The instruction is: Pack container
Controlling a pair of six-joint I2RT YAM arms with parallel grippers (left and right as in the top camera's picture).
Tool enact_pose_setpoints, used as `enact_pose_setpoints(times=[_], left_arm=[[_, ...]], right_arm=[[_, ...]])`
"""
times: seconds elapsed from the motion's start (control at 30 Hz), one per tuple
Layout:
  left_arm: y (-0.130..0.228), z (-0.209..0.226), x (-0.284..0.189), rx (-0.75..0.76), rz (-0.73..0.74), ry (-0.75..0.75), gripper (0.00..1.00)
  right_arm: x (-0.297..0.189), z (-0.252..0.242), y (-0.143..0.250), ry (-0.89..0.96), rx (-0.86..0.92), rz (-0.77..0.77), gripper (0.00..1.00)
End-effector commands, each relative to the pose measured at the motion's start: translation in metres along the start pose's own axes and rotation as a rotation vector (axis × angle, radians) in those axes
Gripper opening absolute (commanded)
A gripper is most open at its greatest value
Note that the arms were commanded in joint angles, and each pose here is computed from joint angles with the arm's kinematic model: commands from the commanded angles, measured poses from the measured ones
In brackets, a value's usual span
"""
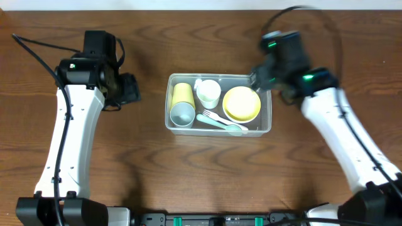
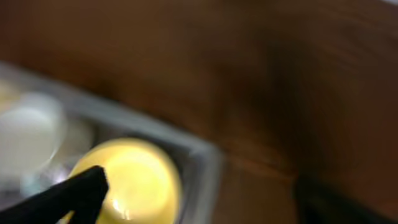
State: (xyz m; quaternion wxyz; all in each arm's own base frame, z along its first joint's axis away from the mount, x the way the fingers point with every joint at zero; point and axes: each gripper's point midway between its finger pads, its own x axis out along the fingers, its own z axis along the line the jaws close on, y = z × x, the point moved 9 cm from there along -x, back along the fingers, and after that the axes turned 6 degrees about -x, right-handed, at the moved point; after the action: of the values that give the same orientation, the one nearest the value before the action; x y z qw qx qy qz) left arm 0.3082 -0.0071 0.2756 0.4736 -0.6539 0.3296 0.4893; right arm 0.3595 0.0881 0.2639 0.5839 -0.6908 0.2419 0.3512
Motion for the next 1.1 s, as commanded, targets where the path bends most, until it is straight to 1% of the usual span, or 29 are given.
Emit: enact_pose_setpoints(times=[0.0, 0.03, 0.07, 0.1, 0.17, 0.27, 0.4, 0.53, 0.67, 0.77, 0.83, 0.97, 1.07], left_arm=[[-0.005, -0.013, 0.001, 0.146, -0.053, 0.025, 0.73], [-0.008, -0.019, 0.0, 0.183, -0.081, 0.038, 0.77], [-0.01, -0.024, 0.0, 0.21, -0.109, 0.05, 0.87], [-0.013, -0.027, -0.001, 0.224, -0.13, 0.058, 0.98], [-0.016, -0.029, -0.001, 0.228, -0.153, 0.066, 0.98], [-0.015, -0.029, -0.001, 0.227, -0.15, 0.065, 0.98], [-0.009, -0.024, -0.006, 0.227, -0.123, 0.055, 0.98], [0.004, -0.02, -0.026, 0.231, -0.125, 0.09, 0.98], [0.022, -0.012, -0.064, 0.237, -0.231, 0.154, 0.98], [0.046, 0.001, -0.089, 0.233, -0.328, 0.185, 0.98], [0.07, 0.013, -0.101, 0.23, -0.385, 0.203, 0.98], [0.121, 0.037, -0.109, 0.223, -0.487, 0.236, 0.98], [0.156, 0.053, -0.11, 0.174, -0.571, 0.277, 0.99]], right_arm=[[-0.011, -0.039, -0.004, 0.089, 0.296, -0.052, 0.99], [-0.011, -0.049, -0.004, 0.113, 0.316, -0.055, 0.99], [-0.011, -0.059, -0.002, 0.131, 0.321, -0.052, 0.99], [-0.011, -0.068, 0.0, 0.144, 0.312, -0.046, 0.99], [-0.012, -0.081, 0.002, 0.163, 0.314, -0.041, 0.99], [-0.017, -0.098, 0.01, 0.195, 0.361, -0.019, 0.99], [-0.038, -0.106, 0.021, 0.218, 0.412, 0.01, 0.99], [-0.074, -0.104, 0.029, 0.235, 0.416, -0.011, 0.99], [-0.106, -0.096, 0.047, 0.235, 0.435, -0.054, 0.99], [-0.124, -0.086, 0.072, 0.228, 0.459, -0.09, 0.99], [-0.134, -0.078, 0.095, 0.222, 0.451, -0.114, 0.99], [-0.151, -0.062, 0.141, 0.213, 0.422, -0.162, 0.99], [-0.16, -0.054, 0.173, 0.21, 0.421, -0.187, 0.99]])
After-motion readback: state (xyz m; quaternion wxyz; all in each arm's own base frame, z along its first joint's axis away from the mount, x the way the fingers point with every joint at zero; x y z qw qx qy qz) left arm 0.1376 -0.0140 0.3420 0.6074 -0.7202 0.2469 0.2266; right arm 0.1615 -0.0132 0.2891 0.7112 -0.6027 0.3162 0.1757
